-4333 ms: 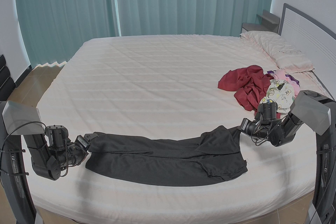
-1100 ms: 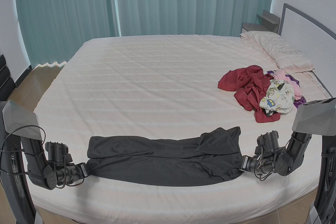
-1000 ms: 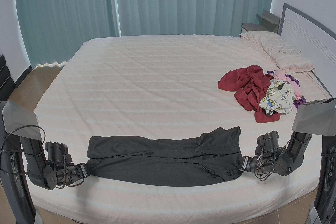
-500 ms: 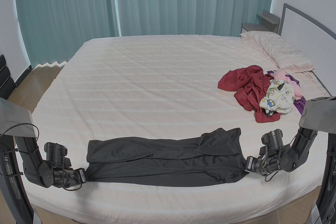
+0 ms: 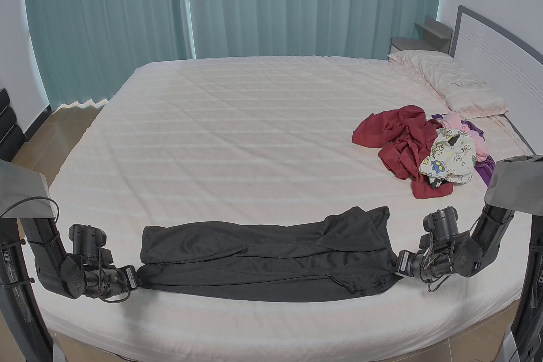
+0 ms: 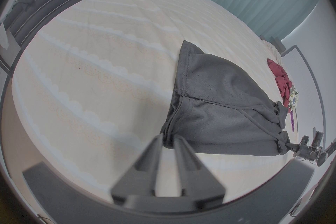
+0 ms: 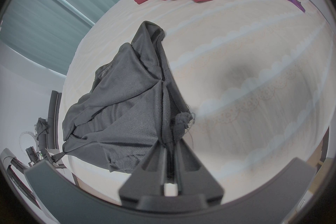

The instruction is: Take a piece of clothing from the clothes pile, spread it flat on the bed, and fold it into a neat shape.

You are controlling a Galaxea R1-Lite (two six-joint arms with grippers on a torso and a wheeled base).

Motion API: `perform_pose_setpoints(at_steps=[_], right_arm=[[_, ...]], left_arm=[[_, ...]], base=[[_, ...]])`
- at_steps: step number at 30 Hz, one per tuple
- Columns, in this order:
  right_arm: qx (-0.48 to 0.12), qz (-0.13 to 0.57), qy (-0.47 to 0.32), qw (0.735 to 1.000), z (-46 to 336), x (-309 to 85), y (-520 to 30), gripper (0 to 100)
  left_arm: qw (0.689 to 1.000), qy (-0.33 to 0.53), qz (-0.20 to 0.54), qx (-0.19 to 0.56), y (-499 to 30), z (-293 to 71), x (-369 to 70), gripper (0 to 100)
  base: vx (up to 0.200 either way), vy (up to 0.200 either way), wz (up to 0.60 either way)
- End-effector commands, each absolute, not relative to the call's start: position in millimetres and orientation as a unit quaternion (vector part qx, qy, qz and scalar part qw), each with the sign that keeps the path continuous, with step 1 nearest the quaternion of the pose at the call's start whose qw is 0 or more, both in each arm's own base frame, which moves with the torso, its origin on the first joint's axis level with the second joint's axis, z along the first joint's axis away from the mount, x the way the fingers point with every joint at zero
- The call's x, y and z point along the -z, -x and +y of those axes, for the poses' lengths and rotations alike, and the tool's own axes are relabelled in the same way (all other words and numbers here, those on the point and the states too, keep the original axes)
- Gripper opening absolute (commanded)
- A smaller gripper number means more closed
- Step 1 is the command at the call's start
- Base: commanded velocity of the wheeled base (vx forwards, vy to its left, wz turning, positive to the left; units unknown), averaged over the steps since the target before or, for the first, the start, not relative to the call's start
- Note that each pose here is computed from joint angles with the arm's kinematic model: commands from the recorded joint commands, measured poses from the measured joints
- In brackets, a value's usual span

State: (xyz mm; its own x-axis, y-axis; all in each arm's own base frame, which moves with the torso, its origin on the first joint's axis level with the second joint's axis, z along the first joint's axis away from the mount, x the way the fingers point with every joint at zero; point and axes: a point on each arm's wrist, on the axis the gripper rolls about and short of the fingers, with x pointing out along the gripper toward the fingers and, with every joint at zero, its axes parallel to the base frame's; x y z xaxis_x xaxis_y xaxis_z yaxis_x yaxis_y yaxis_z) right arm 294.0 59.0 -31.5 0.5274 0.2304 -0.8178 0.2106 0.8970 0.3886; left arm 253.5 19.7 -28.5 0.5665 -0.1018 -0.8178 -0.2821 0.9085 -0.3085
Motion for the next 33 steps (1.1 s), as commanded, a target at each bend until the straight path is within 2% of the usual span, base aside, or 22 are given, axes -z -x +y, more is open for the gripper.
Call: perform_pose_setpoints(at_steps=[1, 10, 11, 14, 24, 25, 33], right_arm=[[-0.008, 0.487, -0.226, 0.844, 60, 32, -294, 100], [-0.007, 0.457, -0.232, 0.859, 52, 21, -299, 100], [-0.010, 0.435, -0.239, 0.868, 51, 18, -303, 100], [-0.010, 0.423, -0.242, 0.873, 49, 20, -307, 100], [-0.011, 0.418, -0.242, 0.876, 50, 26, -310, 100], [-0.011, 0.416, -0.244, 0.876, 49, 26, -311, 100], [-0.026, 0.407, -0.244, 0.880, 52, 23, -319, 100]], left_arm=[[0.859, 0.208, 0.464, -0.054, -253, 20, 30, 100], [0.871, 0.227, 0.432, -0.060, -263, 33, 22, 100], [0.868, 0.259, 0.423, -0.038, -267, 32, 18, 100], [0.863, 0.289, 0.415, -0.015, -269, 29, 18, 100], [0.871, 0.273, 0.409, 0.009, -279, 15, 39, 100], [0.871, 0.272, 0.410, 0.010, -278, 14, 39, 0], [0.874, 0.254, 0.415, 0.012, -276, 14, 42, 0]], base=[[0.000, 0.000, 0.00], [0.000, 0.000, 0.00], [0.000, 0.000, 0.00], [0.000, 0.000, 0.00], [0.000, 0.000, 0.00], [0.000, 0.000, 0.00], [0.000, 0.000, 0.00]])
